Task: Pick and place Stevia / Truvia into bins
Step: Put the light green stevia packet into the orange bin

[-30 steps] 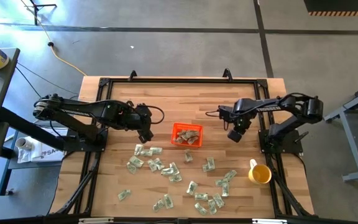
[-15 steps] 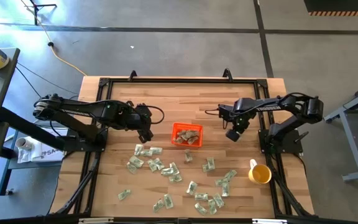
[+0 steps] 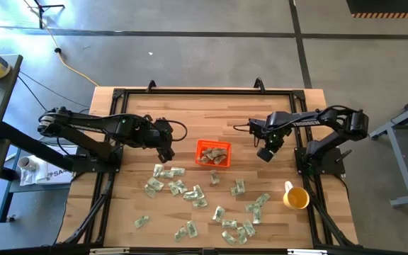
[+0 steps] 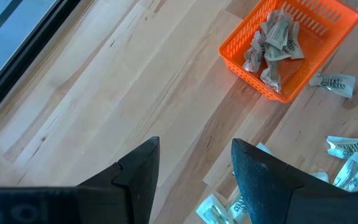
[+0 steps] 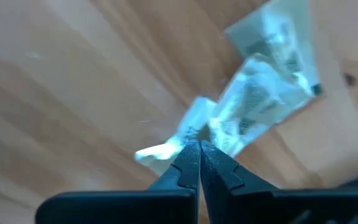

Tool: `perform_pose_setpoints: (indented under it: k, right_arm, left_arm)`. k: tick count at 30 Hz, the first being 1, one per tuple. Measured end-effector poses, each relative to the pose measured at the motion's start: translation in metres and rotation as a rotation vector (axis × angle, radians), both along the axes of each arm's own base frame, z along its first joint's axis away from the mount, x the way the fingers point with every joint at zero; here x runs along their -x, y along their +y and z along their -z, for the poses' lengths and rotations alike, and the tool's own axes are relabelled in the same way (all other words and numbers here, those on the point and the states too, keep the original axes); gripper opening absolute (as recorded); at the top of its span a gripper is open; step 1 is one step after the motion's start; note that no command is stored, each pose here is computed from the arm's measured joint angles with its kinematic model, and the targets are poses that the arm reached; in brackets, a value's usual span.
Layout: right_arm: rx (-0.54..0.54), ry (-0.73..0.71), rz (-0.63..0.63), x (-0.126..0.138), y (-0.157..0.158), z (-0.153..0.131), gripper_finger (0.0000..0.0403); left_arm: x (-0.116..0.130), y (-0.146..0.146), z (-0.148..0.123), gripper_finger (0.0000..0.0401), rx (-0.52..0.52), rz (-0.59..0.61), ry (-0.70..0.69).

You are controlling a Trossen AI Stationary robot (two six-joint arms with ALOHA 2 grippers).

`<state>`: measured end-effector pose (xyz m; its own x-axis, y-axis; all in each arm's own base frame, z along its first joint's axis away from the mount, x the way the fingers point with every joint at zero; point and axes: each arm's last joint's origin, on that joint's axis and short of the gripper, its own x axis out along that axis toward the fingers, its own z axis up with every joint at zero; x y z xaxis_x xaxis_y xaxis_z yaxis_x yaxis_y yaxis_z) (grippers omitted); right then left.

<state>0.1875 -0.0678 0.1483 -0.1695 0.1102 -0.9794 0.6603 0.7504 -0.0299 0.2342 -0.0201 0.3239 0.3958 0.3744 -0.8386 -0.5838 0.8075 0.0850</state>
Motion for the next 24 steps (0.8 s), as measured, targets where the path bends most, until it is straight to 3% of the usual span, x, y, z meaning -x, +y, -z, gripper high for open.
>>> perform_pose_setpoints:
  k: [9, 17, 20, 24]
  right_arm:
    - [0.013, -0.052, 0.044, -0.003, -0.001, -0.002, 0.0000]
    - [0.155, -0.110, 0.101, -0.003, -0.004, -0.030, 0.0005]
    - [0.139, -0.068, 0.093, 0.002, -0.002, -0.031, 0.0031]
    - [0.084, 0.007, 0.088, 0.013, 0.002, -0.024, 0.0102]
  left_arm:
    - [0.000, 0.000, 0.000, 0.0232, 0.000, 0.000, 0.000]
    - [0.000, 0.000, 0.000, 0.0232, -0.006, 0.013, 0.006]
    - [0.000, 0.000, 0.000, 0.0232, -0.008, 0.017, 0.008]
    - [0.000, 0.000, 0.000, 0.0232, -0.008, 0.019, 0.009]
